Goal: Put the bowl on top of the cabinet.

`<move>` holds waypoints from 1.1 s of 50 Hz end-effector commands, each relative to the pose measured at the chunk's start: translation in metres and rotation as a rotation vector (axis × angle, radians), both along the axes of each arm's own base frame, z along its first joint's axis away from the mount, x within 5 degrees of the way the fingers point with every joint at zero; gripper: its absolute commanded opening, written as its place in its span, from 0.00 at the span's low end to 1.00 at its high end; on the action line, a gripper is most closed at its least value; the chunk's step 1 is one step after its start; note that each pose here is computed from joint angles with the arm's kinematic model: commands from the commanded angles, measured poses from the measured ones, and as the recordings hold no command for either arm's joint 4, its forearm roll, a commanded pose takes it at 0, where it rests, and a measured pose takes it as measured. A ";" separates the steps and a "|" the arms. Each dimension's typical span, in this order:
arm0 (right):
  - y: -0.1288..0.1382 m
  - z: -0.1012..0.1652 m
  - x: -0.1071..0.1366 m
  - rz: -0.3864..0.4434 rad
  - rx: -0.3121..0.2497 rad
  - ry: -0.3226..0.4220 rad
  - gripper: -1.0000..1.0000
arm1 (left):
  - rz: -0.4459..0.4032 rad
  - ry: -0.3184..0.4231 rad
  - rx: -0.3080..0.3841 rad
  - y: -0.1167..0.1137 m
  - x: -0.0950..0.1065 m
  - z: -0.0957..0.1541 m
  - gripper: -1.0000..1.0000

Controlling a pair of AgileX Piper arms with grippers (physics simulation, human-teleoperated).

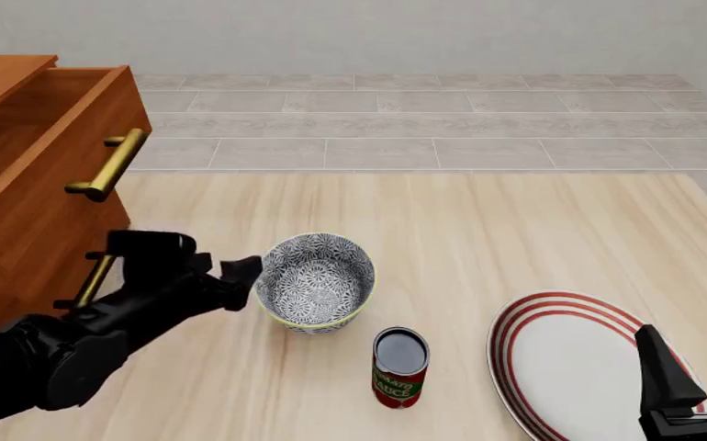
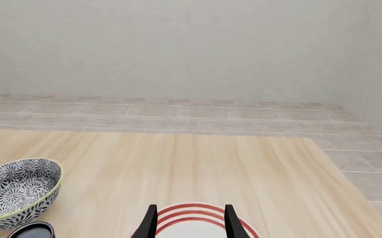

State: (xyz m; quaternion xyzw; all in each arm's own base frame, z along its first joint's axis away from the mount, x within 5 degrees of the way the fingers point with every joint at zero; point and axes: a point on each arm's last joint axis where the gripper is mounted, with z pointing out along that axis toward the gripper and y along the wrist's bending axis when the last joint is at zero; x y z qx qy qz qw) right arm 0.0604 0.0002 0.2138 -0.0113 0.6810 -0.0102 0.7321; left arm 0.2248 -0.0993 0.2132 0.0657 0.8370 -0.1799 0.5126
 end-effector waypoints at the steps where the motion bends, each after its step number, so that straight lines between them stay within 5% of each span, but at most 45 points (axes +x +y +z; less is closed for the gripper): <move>1: 0.000 0.000 0.000 -0.001 0.001 0.002 1.00 | 0.019 0.027 -0.005 0.001 0.005 -0.011 1.00; 55: 0.000 0.000 0.002 -0.001 0.005 0.004 1.00 | 0.023 0.105 -0.047 -0.016 0.023 -0.042 1.00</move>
